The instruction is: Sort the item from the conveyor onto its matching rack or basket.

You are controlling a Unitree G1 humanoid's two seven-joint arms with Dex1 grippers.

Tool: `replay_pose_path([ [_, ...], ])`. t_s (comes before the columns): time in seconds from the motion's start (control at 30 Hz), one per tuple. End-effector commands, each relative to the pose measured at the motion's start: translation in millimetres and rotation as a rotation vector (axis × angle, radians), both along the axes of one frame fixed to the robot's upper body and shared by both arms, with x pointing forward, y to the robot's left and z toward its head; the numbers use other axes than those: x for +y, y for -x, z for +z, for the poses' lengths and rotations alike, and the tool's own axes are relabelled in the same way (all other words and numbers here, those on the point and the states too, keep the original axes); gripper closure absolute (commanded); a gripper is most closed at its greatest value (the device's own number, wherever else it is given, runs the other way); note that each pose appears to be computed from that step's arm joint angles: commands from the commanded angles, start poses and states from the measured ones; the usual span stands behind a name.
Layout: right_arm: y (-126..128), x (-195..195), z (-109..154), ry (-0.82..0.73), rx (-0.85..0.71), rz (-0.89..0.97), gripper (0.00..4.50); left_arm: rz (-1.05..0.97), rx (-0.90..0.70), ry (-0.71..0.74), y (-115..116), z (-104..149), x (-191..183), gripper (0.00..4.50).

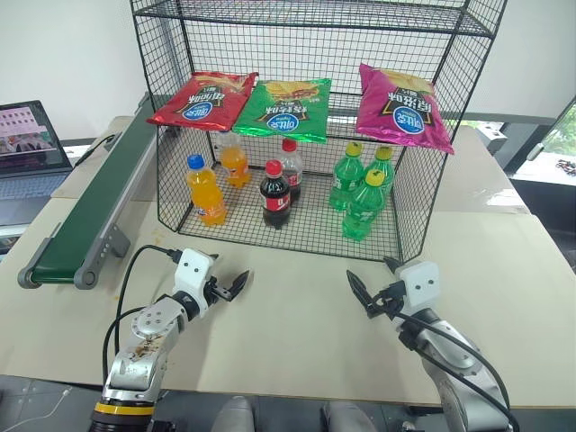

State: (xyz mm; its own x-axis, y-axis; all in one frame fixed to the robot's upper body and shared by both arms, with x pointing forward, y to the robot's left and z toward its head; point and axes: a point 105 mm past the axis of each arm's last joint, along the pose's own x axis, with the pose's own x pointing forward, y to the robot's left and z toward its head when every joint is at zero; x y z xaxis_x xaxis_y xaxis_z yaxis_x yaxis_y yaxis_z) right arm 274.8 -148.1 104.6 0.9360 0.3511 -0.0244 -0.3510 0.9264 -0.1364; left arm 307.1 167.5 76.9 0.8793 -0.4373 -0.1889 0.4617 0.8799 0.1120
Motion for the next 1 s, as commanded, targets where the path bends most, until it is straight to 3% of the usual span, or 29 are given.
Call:
replay_pose_path([
  [0.03, 0.7, -1.8, 8.5, 0.008, -0.038, -0.005, 0.0, -0.013, -0.054, 0.002, -1.4, 11.2, -2.2, 0.05],
  [1.0, -2.5, 1.5, 17.3, 0.003, -0.059, -0.02, 0.0, -0.043, -0.076, 0.016, -0.3, 18.2, -6.9, 0.05],
])
